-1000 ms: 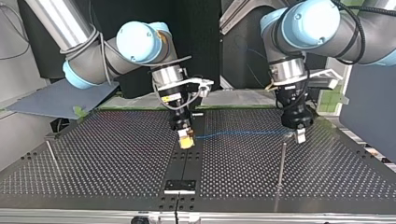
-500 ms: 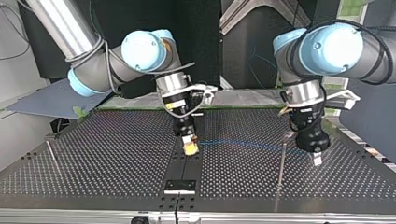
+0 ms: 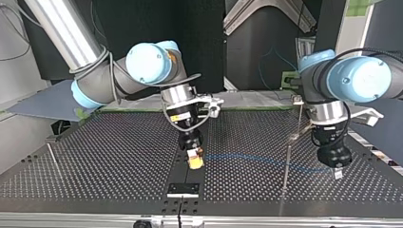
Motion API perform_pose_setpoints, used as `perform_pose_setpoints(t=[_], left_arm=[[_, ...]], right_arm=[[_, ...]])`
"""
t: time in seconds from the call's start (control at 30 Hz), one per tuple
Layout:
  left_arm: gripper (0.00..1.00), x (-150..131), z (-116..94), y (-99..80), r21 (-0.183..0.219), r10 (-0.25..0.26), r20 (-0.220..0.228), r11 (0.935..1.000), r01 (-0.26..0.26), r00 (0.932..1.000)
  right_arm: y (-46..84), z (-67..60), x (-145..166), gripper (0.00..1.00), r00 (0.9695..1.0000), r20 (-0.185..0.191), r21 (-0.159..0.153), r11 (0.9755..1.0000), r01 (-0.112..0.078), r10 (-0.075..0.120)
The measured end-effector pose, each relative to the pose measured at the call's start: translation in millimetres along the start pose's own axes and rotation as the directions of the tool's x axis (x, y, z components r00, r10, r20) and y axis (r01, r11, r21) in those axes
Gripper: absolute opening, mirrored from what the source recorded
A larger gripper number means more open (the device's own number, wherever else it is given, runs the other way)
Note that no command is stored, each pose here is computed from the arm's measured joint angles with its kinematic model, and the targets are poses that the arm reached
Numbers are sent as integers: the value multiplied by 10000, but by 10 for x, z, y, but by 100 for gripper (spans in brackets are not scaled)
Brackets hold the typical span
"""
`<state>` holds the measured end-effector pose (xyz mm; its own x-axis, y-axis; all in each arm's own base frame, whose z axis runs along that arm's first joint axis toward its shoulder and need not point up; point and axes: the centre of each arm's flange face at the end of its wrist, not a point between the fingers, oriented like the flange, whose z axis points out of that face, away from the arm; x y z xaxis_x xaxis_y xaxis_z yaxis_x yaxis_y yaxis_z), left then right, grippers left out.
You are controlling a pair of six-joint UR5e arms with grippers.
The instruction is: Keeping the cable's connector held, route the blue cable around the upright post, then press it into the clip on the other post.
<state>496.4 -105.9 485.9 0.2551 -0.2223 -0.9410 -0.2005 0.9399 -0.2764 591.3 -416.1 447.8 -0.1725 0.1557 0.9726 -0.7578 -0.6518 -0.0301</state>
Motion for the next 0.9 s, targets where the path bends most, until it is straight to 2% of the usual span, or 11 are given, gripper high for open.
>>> perform_pose_setpoints(t=[0.17,0.43,0.9], left_arm=[[0,146,190,138,81,144,-273,9999,-142,9995],[0,366,310,136,633,208,-651,9979,-167,9977],[0,758,439,191,752,311,-1242,9969,-219,9918]], right_arm=[[1,48,-100,0,10000,87,28,10000,8,-8],[10,105,-290,0,9996,268,36,10000,25,-26],[127,157,-462,0,9988,470,-118,9999,124,-118]])
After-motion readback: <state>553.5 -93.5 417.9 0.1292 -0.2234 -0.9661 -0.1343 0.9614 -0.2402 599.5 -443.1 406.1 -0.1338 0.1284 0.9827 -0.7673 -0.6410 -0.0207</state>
